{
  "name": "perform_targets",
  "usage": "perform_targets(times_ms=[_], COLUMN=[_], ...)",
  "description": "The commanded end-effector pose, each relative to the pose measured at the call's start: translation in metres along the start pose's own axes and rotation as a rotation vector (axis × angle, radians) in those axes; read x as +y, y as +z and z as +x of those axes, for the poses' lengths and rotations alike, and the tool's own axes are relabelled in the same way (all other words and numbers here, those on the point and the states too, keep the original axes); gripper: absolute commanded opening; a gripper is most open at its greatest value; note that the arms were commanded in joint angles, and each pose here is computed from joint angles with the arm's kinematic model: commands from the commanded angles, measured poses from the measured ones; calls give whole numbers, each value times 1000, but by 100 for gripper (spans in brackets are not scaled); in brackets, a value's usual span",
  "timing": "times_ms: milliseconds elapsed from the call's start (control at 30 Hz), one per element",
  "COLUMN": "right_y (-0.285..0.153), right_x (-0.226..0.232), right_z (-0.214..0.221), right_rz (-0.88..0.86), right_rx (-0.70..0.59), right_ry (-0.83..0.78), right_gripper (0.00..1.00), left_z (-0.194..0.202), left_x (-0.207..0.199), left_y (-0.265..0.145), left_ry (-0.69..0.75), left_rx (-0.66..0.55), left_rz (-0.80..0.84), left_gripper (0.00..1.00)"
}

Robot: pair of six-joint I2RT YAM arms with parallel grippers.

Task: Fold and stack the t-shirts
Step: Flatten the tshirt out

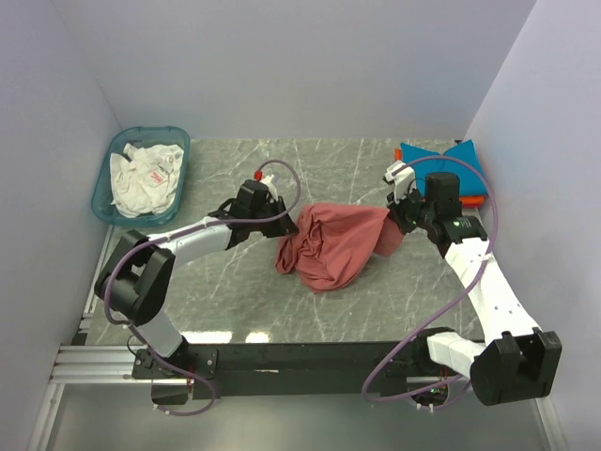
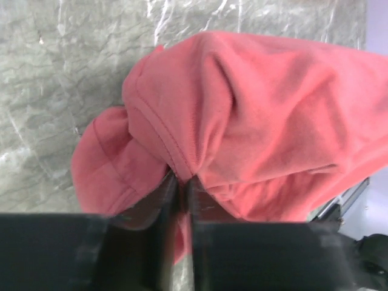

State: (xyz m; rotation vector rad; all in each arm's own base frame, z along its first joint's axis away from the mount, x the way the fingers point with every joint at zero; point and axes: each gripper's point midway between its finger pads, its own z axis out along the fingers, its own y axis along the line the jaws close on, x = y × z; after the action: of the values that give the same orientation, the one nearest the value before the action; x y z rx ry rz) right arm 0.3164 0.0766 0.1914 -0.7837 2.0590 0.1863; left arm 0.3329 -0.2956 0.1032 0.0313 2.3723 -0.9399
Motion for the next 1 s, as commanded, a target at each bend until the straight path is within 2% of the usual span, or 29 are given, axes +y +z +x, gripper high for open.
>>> perform_targets(times_ms=[0, 100, 300, 400, 433, 633, 733, 867, 967], right_y=[-1, -3, -15, -34, -42, -129, -194, -256, -292], right_x=[-4, -5, -3, -6, -7, -15, -11, -2, 5], right_z=[-4, -7, -24, -51, -60, -152, -199, -232, -249], right_rz=[8, 14, 2, 14, 20, 95, 176, 245, 266], right_rx=[-18, -28, -74, -130, -145, -340, -507, -660, -724], right_ry=[15, 15, 12, -26, -37, -130, -188, -227, -241], right_gripper=[0, 0, 0, 0, 0, 0, 0, 0, 0], left_z=[-34, -54, -86, -100, -107, -120, -120, -113, -101], left_x=[-38, -52, -75, -87, -99, -130, -152, -185, -208], left_y=[-14, -37, -103, -153, -182, -291, -341, -394, -424], left_ry=[44, 92, 218, 301, 328, 418, 445, 481, 516], left_rx=[-91, -178, -359, -475, -543, -803, -901, -958, -959], left_rz=[112, 125, 124, 114, 138, 200, 283, 420, 538], left_gripper=[9, 0, 0, 1, 0, 0, 0, 0, 0])
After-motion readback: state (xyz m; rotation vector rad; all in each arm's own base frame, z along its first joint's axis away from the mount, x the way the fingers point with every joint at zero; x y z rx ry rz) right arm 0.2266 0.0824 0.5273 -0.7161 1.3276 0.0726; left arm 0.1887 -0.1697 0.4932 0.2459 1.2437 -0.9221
